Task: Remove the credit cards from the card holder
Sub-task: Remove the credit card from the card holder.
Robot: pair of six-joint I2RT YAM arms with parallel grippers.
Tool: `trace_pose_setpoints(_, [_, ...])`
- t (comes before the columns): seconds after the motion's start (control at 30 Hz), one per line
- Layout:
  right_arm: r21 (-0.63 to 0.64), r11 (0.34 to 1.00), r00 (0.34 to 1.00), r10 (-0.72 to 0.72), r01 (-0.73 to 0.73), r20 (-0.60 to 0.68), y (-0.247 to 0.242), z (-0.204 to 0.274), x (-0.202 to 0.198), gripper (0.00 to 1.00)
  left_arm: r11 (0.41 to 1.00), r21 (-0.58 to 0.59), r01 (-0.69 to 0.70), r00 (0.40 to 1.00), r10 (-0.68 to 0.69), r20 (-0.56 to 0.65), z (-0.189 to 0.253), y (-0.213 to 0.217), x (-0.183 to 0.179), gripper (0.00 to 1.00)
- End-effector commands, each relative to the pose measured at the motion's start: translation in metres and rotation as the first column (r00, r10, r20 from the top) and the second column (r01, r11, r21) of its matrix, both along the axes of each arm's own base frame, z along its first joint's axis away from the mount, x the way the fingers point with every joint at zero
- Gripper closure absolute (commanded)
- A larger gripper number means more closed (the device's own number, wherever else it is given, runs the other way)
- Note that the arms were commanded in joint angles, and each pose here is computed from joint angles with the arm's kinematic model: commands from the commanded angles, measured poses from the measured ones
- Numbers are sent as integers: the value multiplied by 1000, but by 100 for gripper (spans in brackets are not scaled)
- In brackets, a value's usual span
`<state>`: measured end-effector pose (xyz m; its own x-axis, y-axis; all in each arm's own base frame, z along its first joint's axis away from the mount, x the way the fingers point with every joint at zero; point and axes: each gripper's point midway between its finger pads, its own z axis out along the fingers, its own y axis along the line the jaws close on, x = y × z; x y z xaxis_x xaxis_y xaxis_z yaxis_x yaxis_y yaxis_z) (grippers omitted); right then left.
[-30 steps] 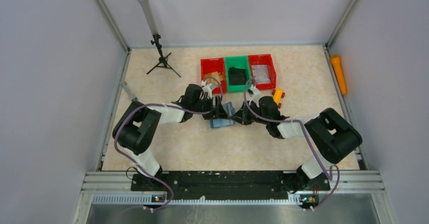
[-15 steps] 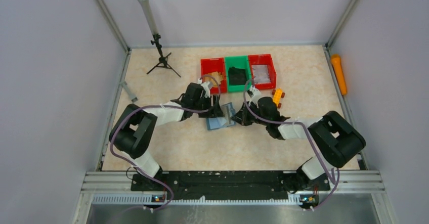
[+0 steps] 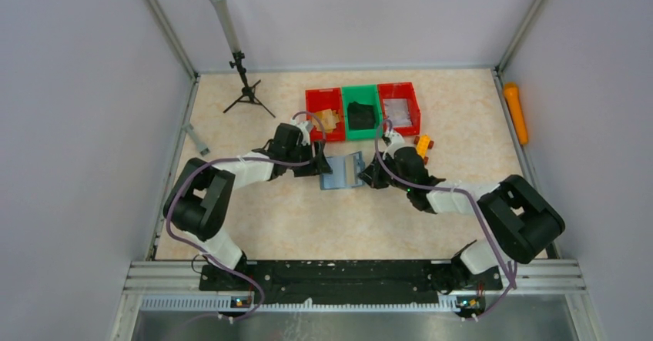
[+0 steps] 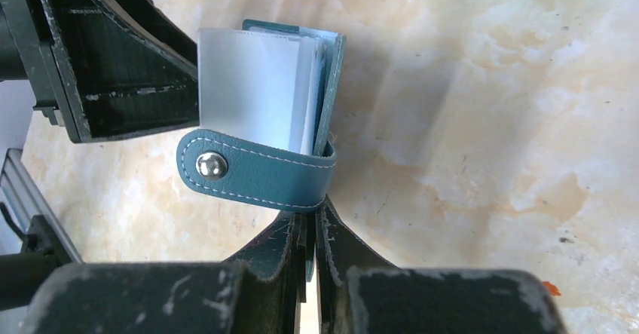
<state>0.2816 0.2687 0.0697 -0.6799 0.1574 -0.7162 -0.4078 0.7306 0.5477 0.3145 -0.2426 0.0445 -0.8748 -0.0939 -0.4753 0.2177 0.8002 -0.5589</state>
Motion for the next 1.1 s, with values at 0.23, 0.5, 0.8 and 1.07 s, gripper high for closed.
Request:
trace_pose_setpoints(0.23, [-3,999,996,-35,35,78,1,20,13,100,998,28,-54,999,54,-1,8,15,9,29])
trace_pose_setpoints(0.5, [1,1000,997,-14,14,77,4,18,12,100,972,-222,78,984,-39,174,59,-13,-2,1])
trace_pose_setpoints(0.8, [19,1000,997,7,-8,70,9,18,9,100,965,-259,47,981,4,194,62,-9,-1,1])
trace_pose_setpoints(1.07, [26,999,998,19,-20,63,12,16,8,100,984,-174,27,998,-16,68,26,-9,5,2])
